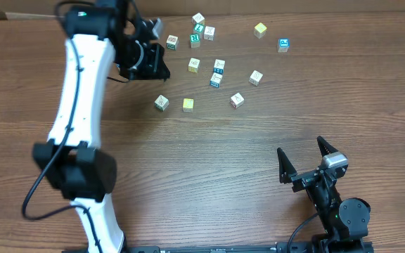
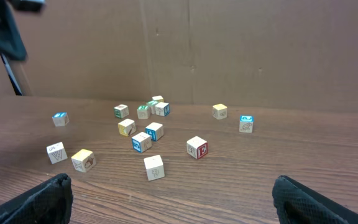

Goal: Form a circle
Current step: 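Reach the left gripper forward to the yellow 'G' block, then close the left gripper on the yellow 'G' block and lift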

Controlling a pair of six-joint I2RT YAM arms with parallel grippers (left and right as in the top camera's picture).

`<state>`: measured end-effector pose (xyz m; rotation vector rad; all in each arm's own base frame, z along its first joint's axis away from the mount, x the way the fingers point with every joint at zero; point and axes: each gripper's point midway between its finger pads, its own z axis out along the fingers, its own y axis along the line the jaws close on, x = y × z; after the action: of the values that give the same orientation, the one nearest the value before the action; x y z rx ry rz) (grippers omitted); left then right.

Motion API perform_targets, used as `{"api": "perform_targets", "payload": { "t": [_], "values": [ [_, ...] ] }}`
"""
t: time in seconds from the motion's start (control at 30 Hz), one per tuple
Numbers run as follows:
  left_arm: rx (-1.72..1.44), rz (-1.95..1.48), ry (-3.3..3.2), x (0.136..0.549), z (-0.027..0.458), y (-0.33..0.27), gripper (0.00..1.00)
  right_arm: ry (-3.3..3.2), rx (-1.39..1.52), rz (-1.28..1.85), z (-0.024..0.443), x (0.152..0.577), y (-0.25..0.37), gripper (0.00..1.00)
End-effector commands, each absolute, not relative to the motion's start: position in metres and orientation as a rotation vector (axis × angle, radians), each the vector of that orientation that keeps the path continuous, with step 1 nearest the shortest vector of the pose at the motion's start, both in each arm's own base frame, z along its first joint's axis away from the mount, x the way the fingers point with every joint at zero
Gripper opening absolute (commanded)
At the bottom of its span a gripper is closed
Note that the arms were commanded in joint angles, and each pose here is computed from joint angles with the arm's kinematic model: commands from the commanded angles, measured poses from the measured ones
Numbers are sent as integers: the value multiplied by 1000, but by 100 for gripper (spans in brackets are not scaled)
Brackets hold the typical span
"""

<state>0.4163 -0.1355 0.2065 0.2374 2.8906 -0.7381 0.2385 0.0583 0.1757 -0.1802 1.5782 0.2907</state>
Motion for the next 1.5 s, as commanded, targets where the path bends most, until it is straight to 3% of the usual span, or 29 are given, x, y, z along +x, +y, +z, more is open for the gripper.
{"api": "perform_targets", "payload": {
  "t": [0.0, 0.23, 0.3, 0.33, 0.37, 0.53, 0.87, 1.0, 1.33, 1.47],
  "values": [
    [138, -602, 3033, 417, 167, -135, 4, 1574, -184, 292, 174, 238, 59, 100],
    [169, -524, 3179, 413, 112, -152, 7, 1574, -184, 292, 174, 238, 59, 100],
    [186, -487, 3208, 414, 96, -155, 22, 1573, -185, 292, 174, 238, 59, 100],
    [194, -466, 3218, 415, 88, -156, 40, 1573, -184, 292, 174, 238, 59, 100],
    [201, -463, 3229, 415, 82, -158, 47, 1573, -184, 292, 174, 238, 59, 100],
    [220, -457, 3264, 416, 53, -166, 58, 1573, -184, 292, 174, 238, 59, 100],
    [166, -297, 3263, 429, 22, -163, 58, 1573, -184, 292, 174, 238, 59, 100],
    [180, -289, 3239, 434, 22, -165, 53, 1574, -185, 292, 174, 238, 59, 100],
    [172, -125, 3222, 433, 19, -170, 58, 1573, -184, 292, 174, 238, 59, 100],
    [114, -37, 3211, 435, 18, -167, 52, 1573, -184, 292, 174, 238, 59, 100]
  ]
}}
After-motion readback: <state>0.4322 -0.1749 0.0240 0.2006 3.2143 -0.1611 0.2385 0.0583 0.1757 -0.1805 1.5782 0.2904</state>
